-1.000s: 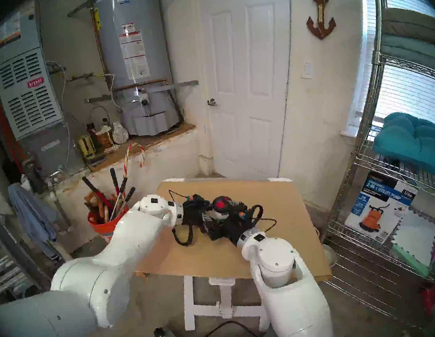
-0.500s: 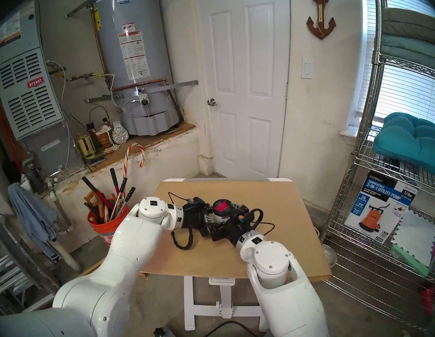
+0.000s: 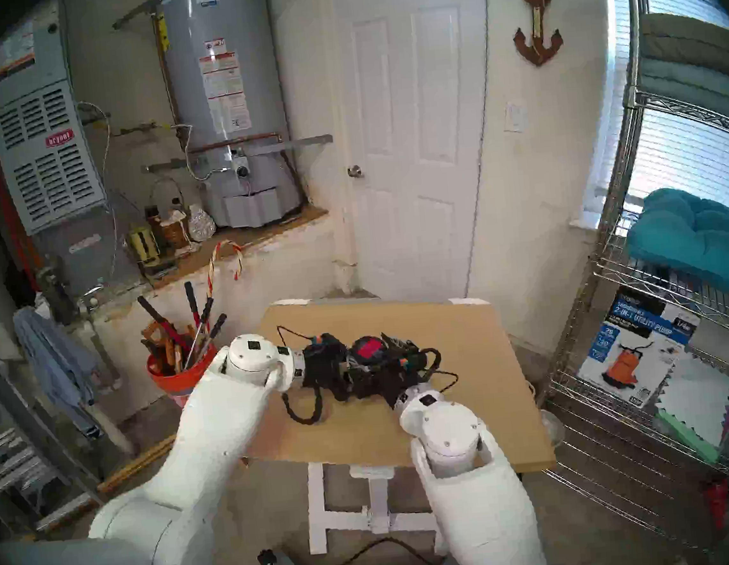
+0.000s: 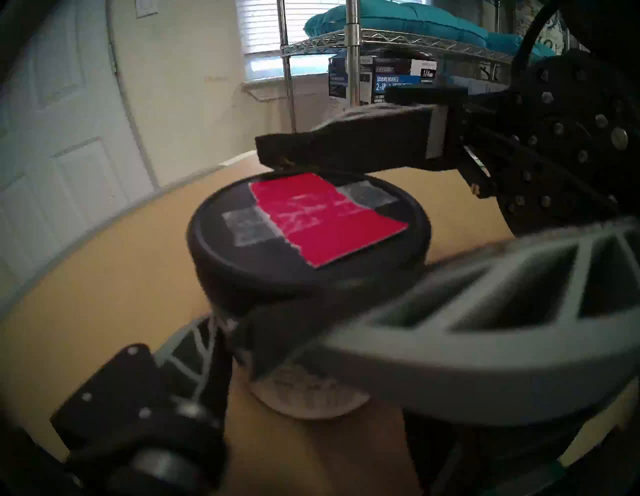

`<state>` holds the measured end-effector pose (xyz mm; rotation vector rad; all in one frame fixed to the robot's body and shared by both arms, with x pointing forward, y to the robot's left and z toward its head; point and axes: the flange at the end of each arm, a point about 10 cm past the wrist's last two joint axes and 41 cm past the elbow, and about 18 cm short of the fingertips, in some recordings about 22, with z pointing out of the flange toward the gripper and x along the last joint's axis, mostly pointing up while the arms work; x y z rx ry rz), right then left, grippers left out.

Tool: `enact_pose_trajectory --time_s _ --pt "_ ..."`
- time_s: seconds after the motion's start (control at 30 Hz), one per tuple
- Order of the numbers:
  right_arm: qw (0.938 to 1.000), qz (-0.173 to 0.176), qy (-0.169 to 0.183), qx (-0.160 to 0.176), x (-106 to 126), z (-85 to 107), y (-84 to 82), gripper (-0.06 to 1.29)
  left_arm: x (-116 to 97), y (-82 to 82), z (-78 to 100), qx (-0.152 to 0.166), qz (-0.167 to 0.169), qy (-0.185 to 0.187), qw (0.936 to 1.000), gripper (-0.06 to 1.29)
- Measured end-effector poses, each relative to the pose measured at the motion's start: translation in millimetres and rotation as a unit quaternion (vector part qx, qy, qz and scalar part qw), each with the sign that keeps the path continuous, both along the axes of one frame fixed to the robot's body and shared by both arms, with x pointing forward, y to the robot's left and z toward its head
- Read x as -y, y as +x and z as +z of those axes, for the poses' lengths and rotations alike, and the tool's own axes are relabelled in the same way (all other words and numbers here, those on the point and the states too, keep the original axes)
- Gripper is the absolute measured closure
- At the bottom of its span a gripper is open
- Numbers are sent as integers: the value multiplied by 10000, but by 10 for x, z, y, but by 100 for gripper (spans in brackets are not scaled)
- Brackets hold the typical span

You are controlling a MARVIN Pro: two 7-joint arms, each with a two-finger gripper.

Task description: Open paint jar

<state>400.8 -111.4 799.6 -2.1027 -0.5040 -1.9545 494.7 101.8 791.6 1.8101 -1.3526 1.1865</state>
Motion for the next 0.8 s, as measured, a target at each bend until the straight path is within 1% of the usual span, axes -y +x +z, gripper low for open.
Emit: enact_pose_trajectory --time_s 0.07,0.23,0.4,0.8 --pt "10000 14 49 -51 10 -2 2 3 0 -5 3 -2 6 4 10000 50" --pt "9993 123 218 -262 47 23 18 3 0 -13 2 -6 -6 5 10000 50" --pt "9987 205 315 -352 73 33 28 2 -3 -14 -1 -16 -30 2 10000 50" --pt "9981 303 352 -393 67 29 45 2 -17 -5 -11 -23 -61 -15 10000 50"
